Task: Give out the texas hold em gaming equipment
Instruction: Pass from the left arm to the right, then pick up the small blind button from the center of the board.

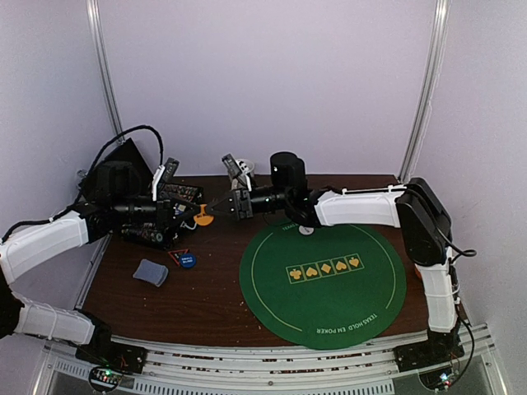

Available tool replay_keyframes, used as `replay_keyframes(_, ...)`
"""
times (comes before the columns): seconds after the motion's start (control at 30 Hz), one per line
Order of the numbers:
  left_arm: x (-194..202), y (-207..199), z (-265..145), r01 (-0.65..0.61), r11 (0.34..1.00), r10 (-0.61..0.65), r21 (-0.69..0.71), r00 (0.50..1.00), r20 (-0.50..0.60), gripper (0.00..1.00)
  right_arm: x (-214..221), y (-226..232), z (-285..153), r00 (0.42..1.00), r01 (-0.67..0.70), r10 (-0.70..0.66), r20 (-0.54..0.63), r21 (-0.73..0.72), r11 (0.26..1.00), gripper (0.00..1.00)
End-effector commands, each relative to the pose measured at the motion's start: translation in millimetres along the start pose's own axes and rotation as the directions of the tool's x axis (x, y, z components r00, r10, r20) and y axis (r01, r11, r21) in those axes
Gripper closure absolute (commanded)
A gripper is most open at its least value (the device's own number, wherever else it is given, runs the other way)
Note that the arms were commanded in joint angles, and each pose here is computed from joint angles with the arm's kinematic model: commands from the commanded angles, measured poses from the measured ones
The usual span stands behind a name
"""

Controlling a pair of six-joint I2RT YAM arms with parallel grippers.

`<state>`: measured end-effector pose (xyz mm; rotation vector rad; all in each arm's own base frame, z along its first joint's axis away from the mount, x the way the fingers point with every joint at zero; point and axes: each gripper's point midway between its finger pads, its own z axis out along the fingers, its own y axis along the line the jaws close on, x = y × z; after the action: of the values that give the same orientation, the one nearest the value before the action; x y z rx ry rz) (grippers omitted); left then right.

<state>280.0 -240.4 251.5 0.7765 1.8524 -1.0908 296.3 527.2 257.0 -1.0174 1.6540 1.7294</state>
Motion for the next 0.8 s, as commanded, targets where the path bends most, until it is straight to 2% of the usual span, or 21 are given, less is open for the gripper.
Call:
replay_keyframes(0.0,-6,-2,1,-0.029,0.999,0.028,0.013,0.999,0.034,1.0,12,2,3,1.0,-0.003,0.002,-0.029,-0.044,0.999,0.78)
replay_keyframes(0.1,-8,0,0,-0.031,1.0,0.031,0.0,0.999,0.038,1.0,14,1,2,0.999,0.0,-0.002,-0.04,-0.041,0.999,0.98)
replay_keyframes(0.23,-2,15,-1,-0.027,0.995,0.028,-0.093,1.0,0.01,1.0,14,-11,-9,0.999,-0.016,0.017,-0.032,0.011,1.0,1.0)
replay_keyframes(0.27,2,31,-4,-0.036,0.982,0.032,-0.184,0.999,-0.024,0.85,12,-15,-14,1.0,-0.02,0.021,-0.021,0.034,0.999,1.0)
replay_keyframes(0.3,6,45,-8,-0.065,0.961,0.049,-0.268,0.997,-0.066,0.65,10,-21,-21,1.0,-0.026,0.027,-0.007,0.06,0.998,1.0)
replay_keyframes(0.33,10,61,-14,-0.093,0.929,0.056,-0.358,0.992,-0.112,0.49,8,-26,-30,0.999,-0.032,0.032,0.007,0.087,0.996,1.0)
replay_keyframes(0.4,14,82,-25,-0.188,0.867,0.097,-0.462,0.972,-0.213,0.33,3,-41,-53,0.998,-0.048,0.043,0.035,0.158,0.986,1.0)
replay_keyframes(0.43,15,89,-30,-0.251,0.833,0.125,-0.493,0.954,-0.274,0.31,1,-46,-65,0.998,-0.052,0.044,0.043,0.194,0.98,1.0)
replay_keyframes(0.5,16,99,-41,-0.435,0.733,0.214,-0.522,0.877,-0.43,0.26,7,-59,-88,0.998,-0.055,0.048,0.032,0.273,0.961,1.0)
replay_keyframes(0.53,17,104,-45,-0.539,0.674,0.264,-0.506,0.815,-0.516,0.22,10,-63,-98,0.999,-0.05,0.046,0.02,0.309,0.95,1.0)
replay_keyframes(0.57,21,105,-46,-0.601,0.648,0.292,-0.468,0.764,-0.576,0.18,12,-65,-108,0.999,-0.042,0.042,0.005,0.341,0.939,1.0)
replay_keyframes(0.67,52,96,-37,-0.697,0.677,0.386,-0.235,0.609,-0.693,0.11,26,-70,-130,0.998,-0.021,0.043,-0.045,0.409,0.912,1.0)
replay_keyframes(0.77,83,89,-28,-0.723,0.69,0.477,-0.028,0.484,-0.734,0.05,33,-67,-142,0.997,-0.023,0.054,-0.063,0.416,0.909,1.0)
